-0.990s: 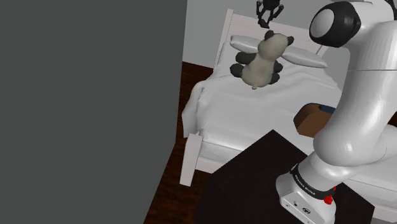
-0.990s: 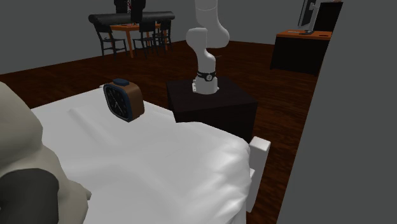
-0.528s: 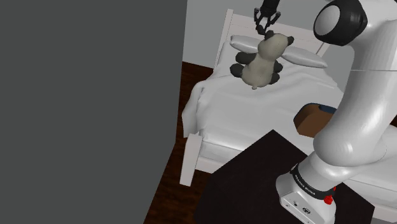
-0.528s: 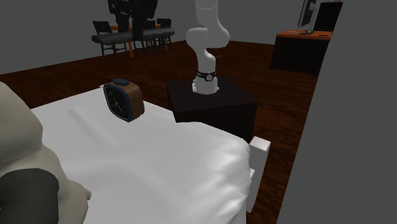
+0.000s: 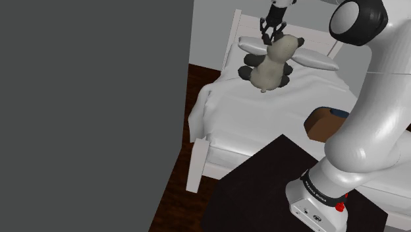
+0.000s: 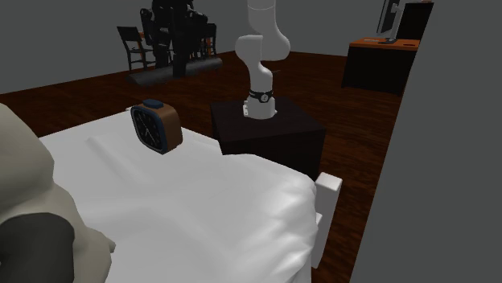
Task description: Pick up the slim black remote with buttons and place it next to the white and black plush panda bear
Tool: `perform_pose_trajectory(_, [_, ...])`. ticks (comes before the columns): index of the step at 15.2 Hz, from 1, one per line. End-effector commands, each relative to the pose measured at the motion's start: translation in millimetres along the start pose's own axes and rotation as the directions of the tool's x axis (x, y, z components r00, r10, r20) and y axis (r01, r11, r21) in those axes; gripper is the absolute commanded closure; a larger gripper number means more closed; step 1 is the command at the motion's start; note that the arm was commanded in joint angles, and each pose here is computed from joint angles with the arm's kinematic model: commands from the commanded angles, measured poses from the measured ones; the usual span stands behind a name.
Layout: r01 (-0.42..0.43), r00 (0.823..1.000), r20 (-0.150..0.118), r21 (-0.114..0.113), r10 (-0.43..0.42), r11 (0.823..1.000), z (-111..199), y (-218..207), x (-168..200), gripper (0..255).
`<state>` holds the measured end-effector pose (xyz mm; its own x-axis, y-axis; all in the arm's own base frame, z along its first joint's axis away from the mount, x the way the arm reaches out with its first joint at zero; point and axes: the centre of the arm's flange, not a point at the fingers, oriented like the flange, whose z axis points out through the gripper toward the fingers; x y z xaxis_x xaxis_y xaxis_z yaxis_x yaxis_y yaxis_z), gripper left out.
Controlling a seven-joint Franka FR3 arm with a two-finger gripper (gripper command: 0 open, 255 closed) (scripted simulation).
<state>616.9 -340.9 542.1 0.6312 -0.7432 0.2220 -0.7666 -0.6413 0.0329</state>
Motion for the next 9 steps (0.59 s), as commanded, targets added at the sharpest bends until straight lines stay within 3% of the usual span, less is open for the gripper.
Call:
perform_pose_trajectory(1, [0.0, 1.0, -0.001, 0.0, 0.0, 1.0, 11, -1, -1, 255])
perform_pose_trajectory(9, [0.0, 1.0, -0.001, 0.0, 0.0, 1.0, 52, -2, -11, 255])
